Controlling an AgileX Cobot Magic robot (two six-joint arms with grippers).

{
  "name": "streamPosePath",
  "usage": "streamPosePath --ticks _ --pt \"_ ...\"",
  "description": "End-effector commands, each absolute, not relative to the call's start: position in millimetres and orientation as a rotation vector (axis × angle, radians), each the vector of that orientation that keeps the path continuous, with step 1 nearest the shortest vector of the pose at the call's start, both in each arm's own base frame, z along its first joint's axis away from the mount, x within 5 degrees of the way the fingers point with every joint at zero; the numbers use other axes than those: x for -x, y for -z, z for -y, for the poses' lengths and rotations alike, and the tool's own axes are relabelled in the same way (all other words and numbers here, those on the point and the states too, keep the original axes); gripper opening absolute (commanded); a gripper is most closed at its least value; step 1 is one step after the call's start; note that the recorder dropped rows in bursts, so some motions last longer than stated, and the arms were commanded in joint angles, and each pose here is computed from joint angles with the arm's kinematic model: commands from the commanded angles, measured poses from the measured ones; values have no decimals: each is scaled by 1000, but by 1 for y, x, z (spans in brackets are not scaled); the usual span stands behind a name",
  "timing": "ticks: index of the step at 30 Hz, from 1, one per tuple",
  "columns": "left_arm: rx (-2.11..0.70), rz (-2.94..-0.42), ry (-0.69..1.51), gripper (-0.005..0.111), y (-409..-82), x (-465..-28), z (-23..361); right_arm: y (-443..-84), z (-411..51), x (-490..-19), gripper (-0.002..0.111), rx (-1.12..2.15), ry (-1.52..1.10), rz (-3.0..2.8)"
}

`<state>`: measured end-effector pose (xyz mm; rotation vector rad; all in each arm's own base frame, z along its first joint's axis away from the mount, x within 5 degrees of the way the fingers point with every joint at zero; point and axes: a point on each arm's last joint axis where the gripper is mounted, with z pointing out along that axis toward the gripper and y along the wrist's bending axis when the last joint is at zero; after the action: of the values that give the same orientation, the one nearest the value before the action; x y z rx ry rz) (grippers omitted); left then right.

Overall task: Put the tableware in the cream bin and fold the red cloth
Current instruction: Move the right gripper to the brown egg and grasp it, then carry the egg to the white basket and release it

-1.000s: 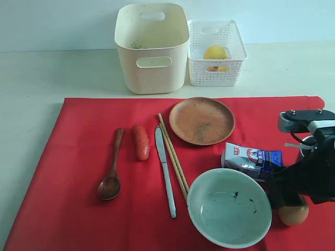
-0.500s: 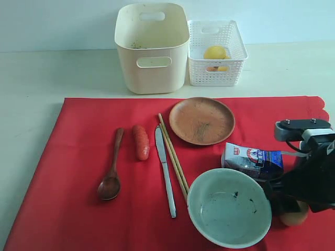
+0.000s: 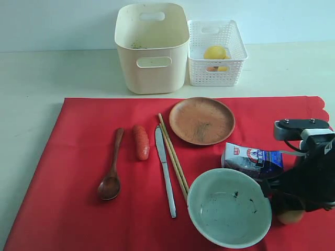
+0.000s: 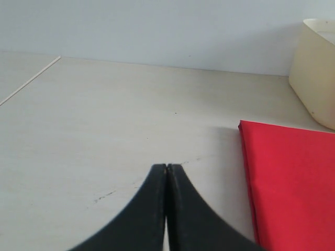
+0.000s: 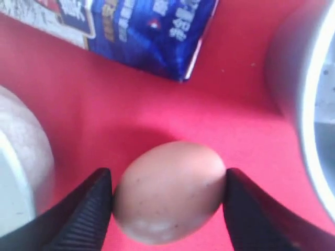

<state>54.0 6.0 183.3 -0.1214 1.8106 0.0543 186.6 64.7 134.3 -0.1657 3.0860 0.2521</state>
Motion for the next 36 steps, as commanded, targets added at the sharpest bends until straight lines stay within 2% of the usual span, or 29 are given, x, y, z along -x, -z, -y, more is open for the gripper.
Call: streamPosePath --ticks 1,3,17,24,27,31,36 --pt "127 -1798 -54 2 -184 -54 -6 -146 -66 -185 6 152 -284 -3033" --pt "127 -1798 -54 2 -184 -54 -6 -155 -66 -183 0 151 -299 -2992" --pt "127 -1798 -54 2 -184 -54 -6 -218 -64 -178 0 91 -405 -2584" --pt "127 -1798 -54 2 -184 -54 -6 -256 -79 -249 0 111 -378 -2390" --pt "127 -1798 -54 2 -184 -54 -6 -248 -86 -279 0 111 -361 -2394" --pt "127 -1798 -54 2 -184 -54 -6 -232 -103 -348 0 110 -330 -2346" --pt "127 -1798 -54 2 -184 -54 -6 -216 -118 -407 0 105 -330 -2314"
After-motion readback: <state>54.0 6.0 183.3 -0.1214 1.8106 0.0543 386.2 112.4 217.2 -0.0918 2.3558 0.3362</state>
